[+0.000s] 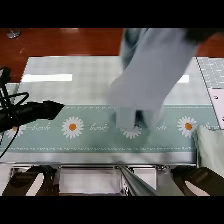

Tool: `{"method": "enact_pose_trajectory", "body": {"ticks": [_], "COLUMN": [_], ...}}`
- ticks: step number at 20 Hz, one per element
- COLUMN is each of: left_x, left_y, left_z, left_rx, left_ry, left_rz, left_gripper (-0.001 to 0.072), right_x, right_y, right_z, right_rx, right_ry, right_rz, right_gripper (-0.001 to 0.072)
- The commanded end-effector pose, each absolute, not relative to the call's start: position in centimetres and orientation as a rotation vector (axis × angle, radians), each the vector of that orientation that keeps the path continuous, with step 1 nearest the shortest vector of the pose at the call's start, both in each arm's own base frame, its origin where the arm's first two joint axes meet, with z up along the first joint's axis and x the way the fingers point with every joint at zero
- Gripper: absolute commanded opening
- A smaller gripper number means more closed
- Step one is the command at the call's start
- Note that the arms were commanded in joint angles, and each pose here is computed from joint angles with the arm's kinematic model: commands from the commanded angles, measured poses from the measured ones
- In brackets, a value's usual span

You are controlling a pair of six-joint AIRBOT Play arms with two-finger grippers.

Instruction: Fold the shirts.

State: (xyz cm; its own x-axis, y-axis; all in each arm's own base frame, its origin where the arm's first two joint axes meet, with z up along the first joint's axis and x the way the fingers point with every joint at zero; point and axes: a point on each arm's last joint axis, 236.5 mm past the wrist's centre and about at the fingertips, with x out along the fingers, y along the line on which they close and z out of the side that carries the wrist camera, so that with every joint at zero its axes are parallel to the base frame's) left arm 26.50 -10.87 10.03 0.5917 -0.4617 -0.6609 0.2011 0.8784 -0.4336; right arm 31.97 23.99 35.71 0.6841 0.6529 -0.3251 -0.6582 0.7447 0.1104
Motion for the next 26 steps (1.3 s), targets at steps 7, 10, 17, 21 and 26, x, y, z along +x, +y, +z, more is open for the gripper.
{"method": "enact_pose_trajectory", "body": {"ticks": [7, 10, 17, 21, 26], "left_x": [27.4, 27.7, 22.5, 18.0, 17.7], "left_y": [-10.8, -10.8, -12.0, -12.2, -14.4], "left_z": [7.3, 6.2, 3.6, -1.7, -7.2], "left_rx": [-0.356, -0.364, -0.435, -0.472, -0.734], "left_ry": [0.947, 0.985, 1.261, 1.479, 1.510], "left_rz": [-0.376, -0.370, -0.393, -0.378, -0.310], "left_gripper": [0.0704, 0.0704, 0.0704, 0.0704, 0.0704], "right_x": [25.0, 25.2, 40.3, 35.9, 29.0], "right_y": [39.9, 41.1, 14.8, -5.5, -4.7], "right_z": [3.6, 1.4, 14.7, 9.5, -1.0], "right_rx": [0.179, 0.237, 0.373, 0.453, 0.701], "right_ry": [1.134, 1.209, 0.922, 0.950, 1.072], "right_rz": [0.898, 0.889, 0.448, -0.097, -0.143], "right_gripper": [0.0024, 0.0623, 0.0620, 0.0619, 0.0619]}}
